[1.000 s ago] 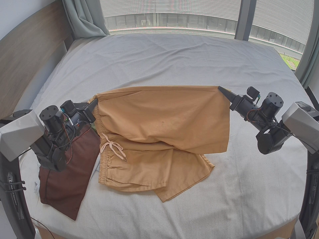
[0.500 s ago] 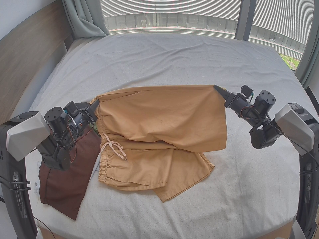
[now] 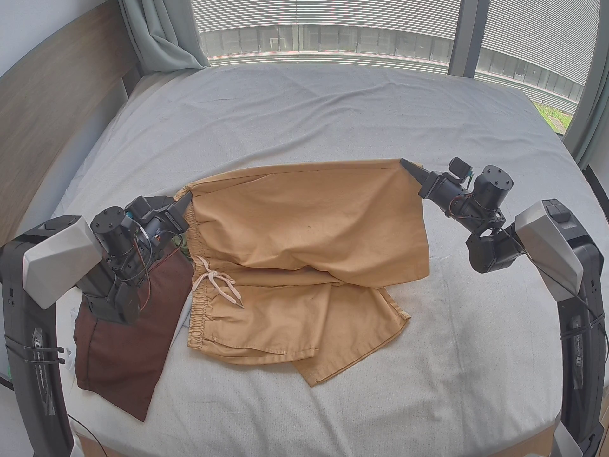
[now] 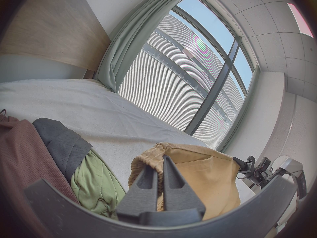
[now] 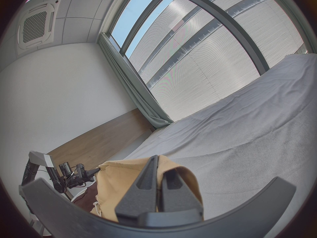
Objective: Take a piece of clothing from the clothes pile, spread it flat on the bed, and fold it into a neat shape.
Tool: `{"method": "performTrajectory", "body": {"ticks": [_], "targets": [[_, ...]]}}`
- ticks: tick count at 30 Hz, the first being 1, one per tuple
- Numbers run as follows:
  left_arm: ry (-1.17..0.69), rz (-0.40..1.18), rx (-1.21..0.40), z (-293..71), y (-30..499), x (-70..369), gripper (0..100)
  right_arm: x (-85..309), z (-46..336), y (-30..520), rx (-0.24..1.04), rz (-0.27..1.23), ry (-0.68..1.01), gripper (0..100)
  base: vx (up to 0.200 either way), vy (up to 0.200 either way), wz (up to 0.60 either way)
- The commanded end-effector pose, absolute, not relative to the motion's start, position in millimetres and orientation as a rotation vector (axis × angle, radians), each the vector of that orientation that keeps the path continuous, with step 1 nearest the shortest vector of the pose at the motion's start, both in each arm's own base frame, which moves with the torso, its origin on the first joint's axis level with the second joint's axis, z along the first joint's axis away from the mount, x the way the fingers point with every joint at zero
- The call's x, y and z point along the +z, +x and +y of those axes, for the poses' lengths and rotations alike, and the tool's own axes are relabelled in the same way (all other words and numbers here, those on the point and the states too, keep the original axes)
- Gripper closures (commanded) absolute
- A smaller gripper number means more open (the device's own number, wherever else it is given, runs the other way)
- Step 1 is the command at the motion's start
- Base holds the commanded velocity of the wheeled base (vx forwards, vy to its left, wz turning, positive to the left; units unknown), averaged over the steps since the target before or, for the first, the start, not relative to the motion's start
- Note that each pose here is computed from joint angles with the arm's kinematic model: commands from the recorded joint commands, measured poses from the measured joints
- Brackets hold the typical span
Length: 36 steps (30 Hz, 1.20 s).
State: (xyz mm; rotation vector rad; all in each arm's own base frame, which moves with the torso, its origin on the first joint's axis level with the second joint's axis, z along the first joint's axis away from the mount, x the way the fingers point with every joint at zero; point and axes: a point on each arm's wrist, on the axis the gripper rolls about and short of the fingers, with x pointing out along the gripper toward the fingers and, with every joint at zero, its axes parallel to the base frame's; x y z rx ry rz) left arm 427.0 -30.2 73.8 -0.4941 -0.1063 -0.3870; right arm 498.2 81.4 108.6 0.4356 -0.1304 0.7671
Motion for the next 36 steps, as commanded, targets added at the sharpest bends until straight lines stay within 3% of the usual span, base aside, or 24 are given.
{"method": "performTrajectory", "body": {"ticks": [1, 25, 26, 36], "targets": [[-0.502, -0.105, -0.386, -29.5, 429.7, 70.7, 100, 100.5, 84.3, 506.8, 0.769, -0.122, 0.438, 100, 0.000, 0.000, 0.00], [-0.536, -0.137, -0.400, -29.7, 446.3, 67.3, 100, 87.2, 86.7, 518.8, 0.769, -0.122, 0.437, 100, 0.000, 0.000, 0.00], [-0.546, -0.145, -0.402, -29.2, 448.3, 68.3, 0, 87.7, 86.8, 519.5, 0.768, -0.116, 0.439, 0, 0.000, 0.000, 0.00], [-0.644, -0.094, -0.375, -34.7, 449.6, 60.3, 0, 79.6, 85.4, 521.6, 0.757, -0.105, 0.433, 0, 0.000, 0.000, 0.00]]}}
